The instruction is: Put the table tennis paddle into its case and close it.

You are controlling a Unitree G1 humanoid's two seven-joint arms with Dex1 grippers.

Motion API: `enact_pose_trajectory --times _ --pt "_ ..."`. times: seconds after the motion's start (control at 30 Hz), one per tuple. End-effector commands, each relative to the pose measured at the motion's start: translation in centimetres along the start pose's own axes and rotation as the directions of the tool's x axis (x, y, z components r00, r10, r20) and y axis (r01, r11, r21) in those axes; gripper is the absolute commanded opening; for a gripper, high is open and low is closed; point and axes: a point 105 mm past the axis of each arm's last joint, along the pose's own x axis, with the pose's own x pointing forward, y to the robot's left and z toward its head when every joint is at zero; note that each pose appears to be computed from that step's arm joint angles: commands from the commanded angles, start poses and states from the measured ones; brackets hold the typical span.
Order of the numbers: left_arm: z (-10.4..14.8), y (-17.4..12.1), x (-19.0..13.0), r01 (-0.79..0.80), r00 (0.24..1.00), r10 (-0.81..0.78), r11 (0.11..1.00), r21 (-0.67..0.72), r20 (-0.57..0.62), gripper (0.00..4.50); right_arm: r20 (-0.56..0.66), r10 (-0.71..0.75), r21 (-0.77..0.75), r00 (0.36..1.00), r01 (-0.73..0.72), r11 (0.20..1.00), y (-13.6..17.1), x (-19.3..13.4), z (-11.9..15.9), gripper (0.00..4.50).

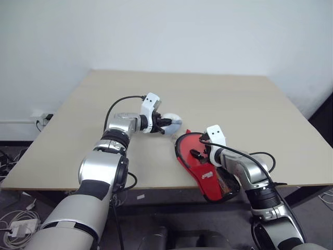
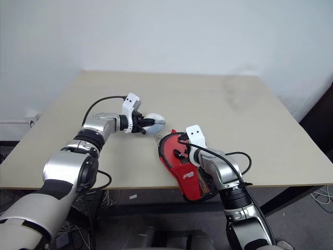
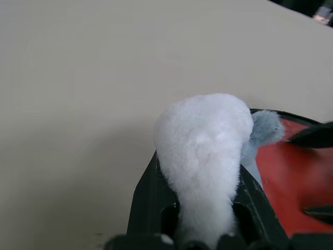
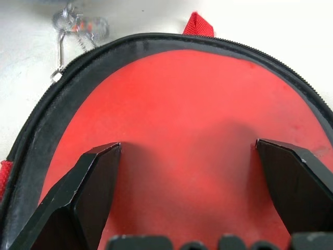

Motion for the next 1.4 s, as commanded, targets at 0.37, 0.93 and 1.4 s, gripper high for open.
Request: enact_pose_trajectory --times 0.37,0.93,1.4 --pt "5.4 -2.5 3.9 -0.193 0.974 0.173 0.971 0.140 0.143 0.30 -0.221 0.012 0.000 0.975 -0.012 1.000 0.5 0.4 -5.9 4.50" --pt "4.3 -8.0 7.2 -0.010 0.992 -0.015 0.980 0.201 0.124 0.29 -0.197 -0.018 -0.007 0.980 0.017 1.000 0.2 0.3 -5.7 4.50" --pt "4.3 -7.3 4.5 0.223 0.960 -0.236 0.970 0.096 0.149 3.78 -0.180 -0.031 -0.040 0.983 0.024 0.999 -0.5 0.3 -4.8 4.50"
